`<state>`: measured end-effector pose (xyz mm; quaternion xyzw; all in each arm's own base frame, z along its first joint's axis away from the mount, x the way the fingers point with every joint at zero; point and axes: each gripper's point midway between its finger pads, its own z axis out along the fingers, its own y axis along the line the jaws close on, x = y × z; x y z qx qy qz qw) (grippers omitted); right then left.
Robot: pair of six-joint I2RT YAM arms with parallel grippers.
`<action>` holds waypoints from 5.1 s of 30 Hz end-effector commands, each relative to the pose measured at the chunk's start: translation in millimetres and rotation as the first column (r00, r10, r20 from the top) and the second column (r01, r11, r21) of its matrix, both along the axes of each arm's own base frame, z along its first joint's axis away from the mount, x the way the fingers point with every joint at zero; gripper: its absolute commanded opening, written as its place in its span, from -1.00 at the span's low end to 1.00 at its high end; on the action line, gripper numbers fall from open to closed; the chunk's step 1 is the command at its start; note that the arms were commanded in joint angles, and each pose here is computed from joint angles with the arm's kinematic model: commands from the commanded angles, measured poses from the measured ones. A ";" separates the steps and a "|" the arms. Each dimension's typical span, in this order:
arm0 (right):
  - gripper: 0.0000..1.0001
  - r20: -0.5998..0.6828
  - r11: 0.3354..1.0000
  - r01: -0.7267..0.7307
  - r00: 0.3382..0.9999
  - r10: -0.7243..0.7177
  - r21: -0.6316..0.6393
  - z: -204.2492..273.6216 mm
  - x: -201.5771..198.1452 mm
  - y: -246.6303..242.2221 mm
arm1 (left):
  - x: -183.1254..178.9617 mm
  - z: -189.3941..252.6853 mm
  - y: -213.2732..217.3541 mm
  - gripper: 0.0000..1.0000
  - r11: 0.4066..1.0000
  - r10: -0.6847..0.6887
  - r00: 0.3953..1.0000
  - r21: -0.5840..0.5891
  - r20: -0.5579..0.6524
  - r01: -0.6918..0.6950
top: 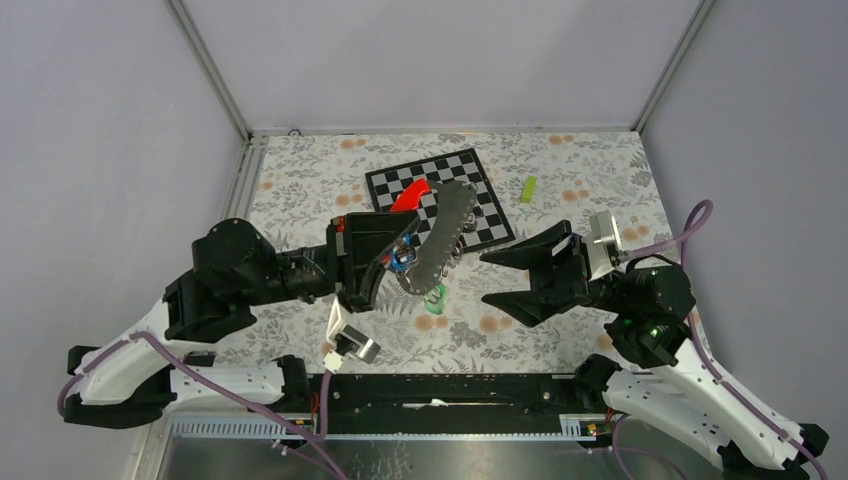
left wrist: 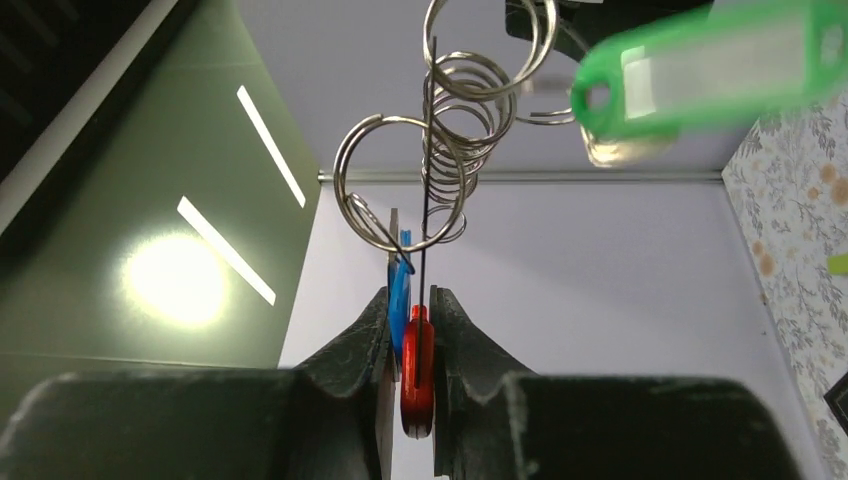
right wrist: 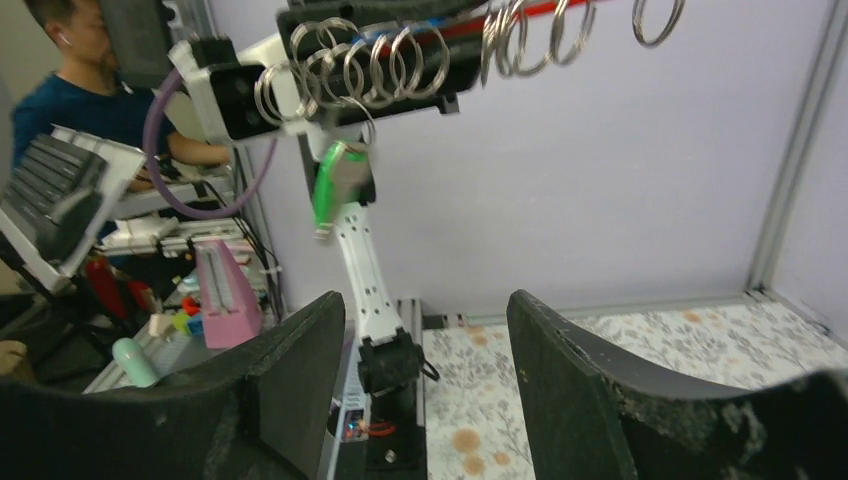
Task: Remove the keys from the keyring
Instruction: Adjust the key on the keyring.
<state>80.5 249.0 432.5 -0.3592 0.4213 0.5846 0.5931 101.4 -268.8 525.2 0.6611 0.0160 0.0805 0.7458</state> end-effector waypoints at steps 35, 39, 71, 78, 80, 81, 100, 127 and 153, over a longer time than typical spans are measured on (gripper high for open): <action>0.06 0.010 0.990 -0.104 0.995 0.103 0.098 24.7 -8.9 5.9 | 0.7 12.8 -20.0 -1.00 0.999 -0.024 0.996 0.034 0.081 0.022; 0.04 0.005 0.987 -0.131 0.991 0.131 0.093 23.3 -11.9 7.8 | 1.6 12.1 -20.6 -1.00 0.999 -0.021 0.997 0.036 0.080 0.018; -0.32 0.005 0.985 -0.133 0.991 0.133 0.114 28.0 -11.6 7.5 | 4.6 4.3 -26.7 -1.00 0.998 -0.020 0.998 0.052 0.061 0.017; -0.33 -0.002 0.983 -0.144 0.989 0.145 0.116 28.3 -11.8 8.8 | 6.6 2.4 -27.6 -1.00 0.998 -0.012 0.998 0.057 0.058 0.008; -0.33 0.000 0.982 -0.146 0.989 0.147 0.119 29.4 -12.3 8.6 | 6.8 2.1 -27.9 -1.00 0.998 -0.011 0.998 0.058 0.058 0.008; -0.34 0.001 0.982 -0.147 0.989 0.148 0.120 29.9 -12.6 8.7 | 7.0 1.1 -28.7 -1.00 0.998 -0.012 0.998 0.060 0.057 0.008; -0.72 -0.020 0.983 -0.153 0.988 0.155 0.101 25.5 -15.1 7.7 | 9.5 3.0 -22.1 -1.00 0.999 0.014 0.998 0.050 0.057 -0.017; -1.00 0.009 0.992 -0.094 0.996 0.093 0.089 37.8 -20.4 -6.8 | 18.8 -6.1 -4.9 -1.00 0.996 0.089 0.996 -0.006 0.007 -0.089; -1.00 0.048 0.998 0.006 0.999 -0.003 -0.060 57.2 -18.8 -17.9 | -16.3 -70.5 -9.3 0.98 0.991 -0.130 0.868 -0.041 -0.480 0.125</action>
